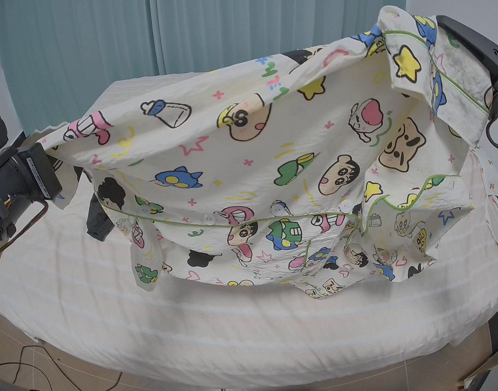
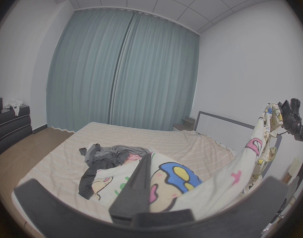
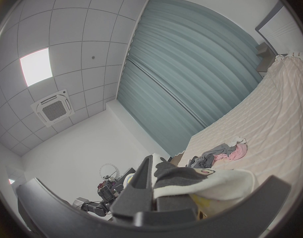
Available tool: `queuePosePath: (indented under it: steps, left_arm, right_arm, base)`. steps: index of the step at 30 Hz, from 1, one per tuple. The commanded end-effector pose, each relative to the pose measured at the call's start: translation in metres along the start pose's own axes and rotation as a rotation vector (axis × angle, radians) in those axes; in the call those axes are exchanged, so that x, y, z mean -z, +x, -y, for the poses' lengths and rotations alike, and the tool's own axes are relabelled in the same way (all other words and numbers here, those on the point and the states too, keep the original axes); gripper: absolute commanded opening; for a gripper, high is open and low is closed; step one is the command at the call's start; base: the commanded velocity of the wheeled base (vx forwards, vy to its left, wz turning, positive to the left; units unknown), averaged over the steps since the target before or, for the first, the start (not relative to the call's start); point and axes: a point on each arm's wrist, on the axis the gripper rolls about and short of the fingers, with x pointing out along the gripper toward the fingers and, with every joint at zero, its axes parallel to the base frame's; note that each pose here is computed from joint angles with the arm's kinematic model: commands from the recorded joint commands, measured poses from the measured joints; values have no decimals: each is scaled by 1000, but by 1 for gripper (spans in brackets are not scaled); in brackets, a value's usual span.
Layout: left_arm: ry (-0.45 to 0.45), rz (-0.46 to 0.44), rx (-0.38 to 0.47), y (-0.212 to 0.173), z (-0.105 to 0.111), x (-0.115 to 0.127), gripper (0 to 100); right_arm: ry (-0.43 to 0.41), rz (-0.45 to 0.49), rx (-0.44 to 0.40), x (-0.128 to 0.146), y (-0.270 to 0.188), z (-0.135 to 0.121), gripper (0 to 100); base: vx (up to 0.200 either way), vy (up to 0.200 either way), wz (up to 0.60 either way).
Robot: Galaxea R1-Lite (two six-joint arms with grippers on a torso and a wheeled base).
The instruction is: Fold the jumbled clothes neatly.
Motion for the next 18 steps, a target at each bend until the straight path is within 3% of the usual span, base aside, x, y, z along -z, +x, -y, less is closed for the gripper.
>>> queuePosePath:
  steps: [1, 8, 18]
  left_arm:
    - [-1, 1, 0, 0, 0, 0, 0]
    - [0, 4, 0, -1, 0, -1, 0]
    - [4, -19, -2, -3, -1, 6, 0]
  right_arm:
    - [-1, 4, -4, -1, 1, -1, 0]
    - [-4, 10, -10, -3, 0, -3, 0]
    - [-6, 17, -14, -5, -4, -5, 0]
  base:
    - [0, -200, 0]
    - [0, -200, 0]
    - [-20, 0, 0]
